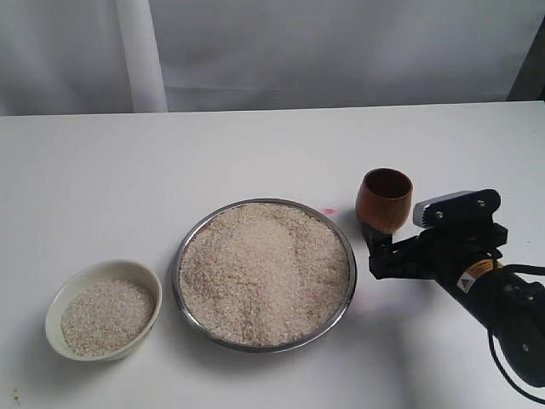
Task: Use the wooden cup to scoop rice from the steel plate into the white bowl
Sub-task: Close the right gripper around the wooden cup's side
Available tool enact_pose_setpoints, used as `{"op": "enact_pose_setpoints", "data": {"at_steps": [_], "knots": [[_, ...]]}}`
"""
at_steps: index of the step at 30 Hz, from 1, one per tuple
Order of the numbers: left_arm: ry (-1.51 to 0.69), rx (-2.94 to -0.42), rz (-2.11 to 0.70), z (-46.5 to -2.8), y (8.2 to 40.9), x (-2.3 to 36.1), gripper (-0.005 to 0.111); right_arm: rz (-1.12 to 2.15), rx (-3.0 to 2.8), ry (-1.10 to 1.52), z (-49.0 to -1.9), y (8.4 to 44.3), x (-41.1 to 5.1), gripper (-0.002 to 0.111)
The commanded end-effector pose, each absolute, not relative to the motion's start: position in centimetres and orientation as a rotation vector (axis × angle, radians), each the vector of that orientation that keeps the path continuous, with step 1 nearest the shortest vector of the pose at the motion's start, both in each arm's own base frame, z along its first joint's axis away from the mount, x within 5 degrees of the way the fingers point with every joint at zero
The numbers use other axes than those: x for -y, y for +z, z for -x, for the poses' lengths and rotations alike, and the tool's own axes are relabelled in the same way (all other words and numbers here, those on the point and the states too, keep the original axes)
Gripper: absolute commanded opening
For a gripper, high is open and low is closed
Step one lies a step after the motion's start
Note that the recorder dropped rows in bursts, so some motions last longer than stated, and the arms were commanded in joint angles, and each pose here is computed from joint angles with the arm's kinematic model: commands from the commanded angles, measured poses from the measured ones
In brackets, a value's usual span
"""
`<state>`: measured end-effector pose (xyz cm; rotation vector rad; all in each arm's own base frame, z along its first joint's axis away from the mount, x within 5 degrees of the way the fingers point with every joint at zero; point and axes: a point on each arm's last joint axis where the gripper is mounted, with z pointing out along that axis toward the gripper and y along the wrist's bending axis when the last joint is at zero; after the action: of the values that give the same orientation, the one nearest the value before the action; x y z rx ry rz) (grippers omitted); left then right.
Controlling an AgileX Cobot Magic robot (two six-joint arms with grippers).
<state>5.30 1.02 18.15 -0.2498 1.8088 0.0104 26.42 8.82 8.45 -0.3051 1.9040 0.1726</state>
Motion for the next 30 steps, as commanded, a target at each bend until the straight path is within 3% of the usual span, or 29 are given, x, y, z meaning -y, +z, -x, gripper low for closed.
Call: {"op": "enact_pose_setpoints", "data": {"at_steps": [1, 21, 30], "knots": [[-0.001, -1.797, 0.248, -5.3, 18.3, -1.0, 0.0, 0.218, -1.914, 0.25, -26.5, 8.5, -9.0, 0.105], [-0.001, -1.797, 0.248, -5.3, 18.3, -1.0, 0.0, 0.185, -1.901, 0.271, -28.3, 8.9, -9.6, 0.105], [-0.001, -1.797, 0.248, -5.3, 18.3, -1.0, 0.0, 0.181, -1.92, 0.262, -30.1, 5.9, -10.2, 0.105]]}}
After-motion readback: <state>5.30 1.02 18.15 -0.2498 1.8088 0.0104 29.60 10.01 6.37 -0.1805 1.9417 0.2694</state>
